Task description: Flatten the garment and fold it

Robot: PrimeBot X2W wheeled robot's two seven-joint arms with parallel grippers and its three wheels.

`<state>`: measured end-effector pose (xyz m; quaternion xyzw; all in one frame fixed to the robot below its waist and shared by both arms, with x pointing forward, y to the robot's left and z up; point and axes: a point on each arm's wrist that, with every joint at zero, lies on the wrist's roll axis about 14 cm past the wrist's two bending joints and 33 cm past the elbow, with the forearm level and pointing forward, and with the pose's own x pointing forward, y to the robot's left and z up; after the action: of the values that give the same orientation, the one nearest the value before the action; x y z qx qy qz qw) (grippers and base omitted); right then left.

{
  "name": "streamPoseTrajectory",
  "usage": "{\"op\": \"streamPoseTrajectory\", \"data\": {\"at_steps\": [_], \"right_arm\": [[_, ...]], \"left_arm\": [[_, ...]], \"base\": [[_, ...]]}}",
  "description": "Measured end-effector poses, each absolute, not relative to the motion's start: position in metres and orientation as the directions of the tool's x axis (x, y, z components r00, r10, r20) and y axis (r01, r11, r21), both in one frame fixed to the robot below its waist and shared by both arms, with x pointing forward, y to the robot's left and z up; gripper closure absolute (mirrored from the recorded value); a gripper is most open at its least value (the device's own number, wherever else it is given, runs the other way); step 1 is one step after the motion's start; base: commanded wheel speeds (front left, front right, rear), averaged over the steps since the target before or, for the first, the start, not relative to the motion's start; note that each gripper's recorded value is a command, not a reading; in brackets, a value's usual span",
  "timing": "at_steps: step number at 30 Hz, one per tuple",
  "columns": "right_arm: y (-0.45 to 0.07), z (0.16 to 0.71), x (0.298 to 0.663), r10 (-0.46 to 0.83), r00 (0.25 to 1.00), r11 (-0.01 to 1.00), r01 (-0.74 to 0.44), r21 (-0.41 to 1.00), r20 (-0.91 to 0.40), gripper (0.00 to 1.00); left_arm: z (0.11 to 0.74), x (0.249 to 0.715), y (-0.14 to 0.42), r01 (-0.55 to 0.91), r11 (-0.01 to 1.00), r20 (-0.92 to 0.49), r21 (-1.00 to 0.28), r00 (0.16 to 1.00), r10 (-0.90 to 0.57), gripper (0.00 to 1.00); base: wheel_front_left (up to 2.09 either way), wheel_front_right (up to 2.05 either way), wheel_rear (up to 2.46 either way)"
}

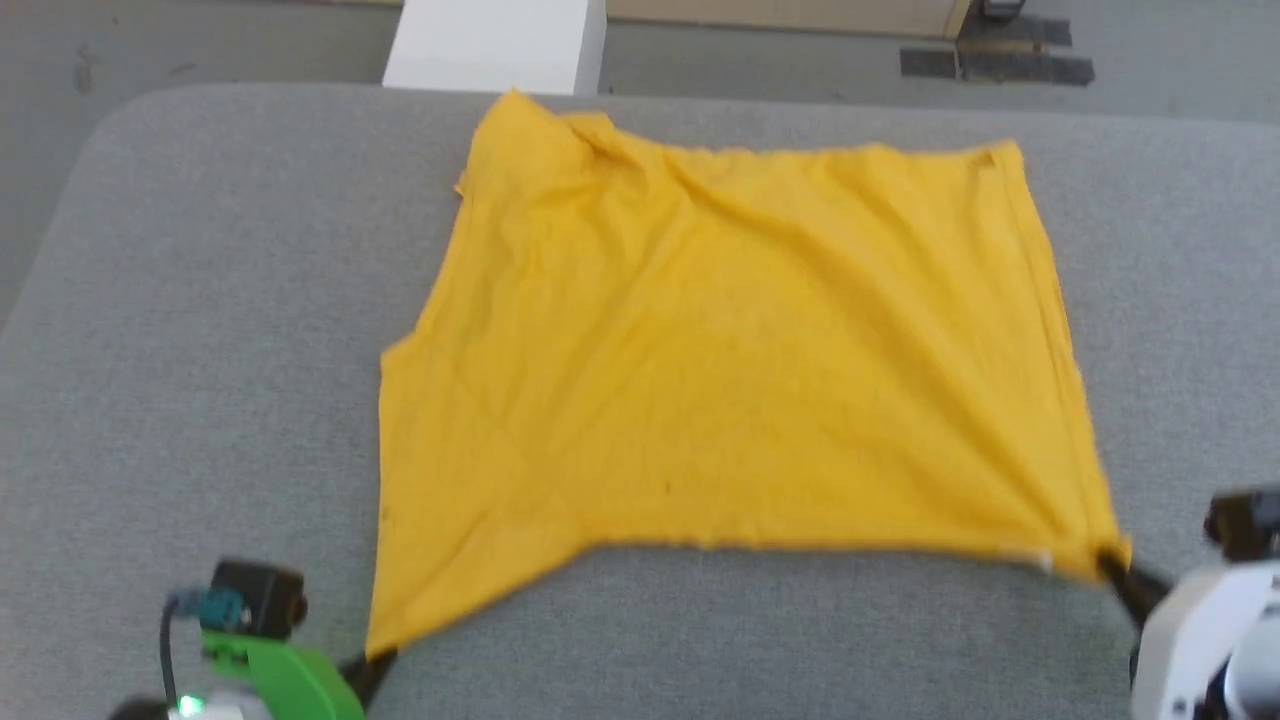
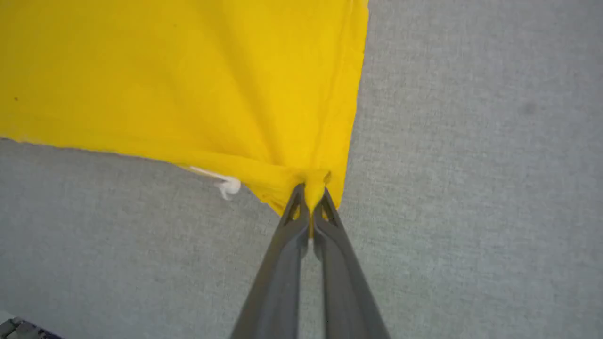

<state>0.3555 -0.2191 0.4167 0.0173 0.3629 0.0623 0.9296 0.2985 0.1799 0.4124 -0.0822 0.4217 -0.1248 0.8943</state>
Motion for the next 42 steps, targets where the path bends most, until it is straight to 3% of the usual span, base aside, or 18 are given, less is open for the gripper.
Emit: {"op": "streamPoseTrajectory", "data": {"at_steps": [9, 14, 21, 32, 37, 42], "right_arm": [[-0.214, 0.384, 0.263, 0.154, 0.52, 0.988, -0.059, 0.144, -0.84, 1.0], [-0.213, 0.378, 0.236, 0.161, 0.443, 0.986, -0.046, 0.158, -0.882, 1.0], [-0.217, 0.398, 0.254, 0.148, 0.546, 0.988, -0.056, 0.141, -0.824, 1.0], [-0.218, 0.443, 0.337, 0.143, 0.733, 0.989, -0.138, 0.061, -0.665, 1.0], [-0.219, 0.452, 0.372, 0.136, 0.765, 0.987, -0.162, 0.016, -0.629, 1.0], [-0.219, 0.44, 0.394, 0.13, 0.747, 0.985, -0.174, -0.003, -0.652, 1.0]], "left_arm": [[0.388, 0.215, 0.178, 0.048, 0.955, -0.846, -0.293, 0.452, -0.282, 1.0], [0.386, 0.198, 0.176, 0.019, 0.948, -0.855, -0.319, 0.426, -0.296, 1.0], [0.409, 0.226, 0.184, 0.065, 0.957, -0.779, -0.283, 0.566, -0.268, 1.0], [0.481, 0.33, 0.18, 0.304, 0.946, -0.546, -0.114, 0.777, -0.315, 1.0], [0.5, 0.378, 0.179, 0.358, 0.932, -0.457, -0.051, 0.822, -0.34, 1.0], [0.487, 0.415, 0.179, 0.365, 0.93, -0.444, -0.044, 0.826, -0.346, 1.0]], "base": [[0.0, 0.0, 0.0], [0.0, 0.0, 0.0], [0.0, 0.0, 0.0], [0.0, 0.0, 0.0], [0.0, 0.0, 0.0], [0.0, 0.0, 0.0]]}}
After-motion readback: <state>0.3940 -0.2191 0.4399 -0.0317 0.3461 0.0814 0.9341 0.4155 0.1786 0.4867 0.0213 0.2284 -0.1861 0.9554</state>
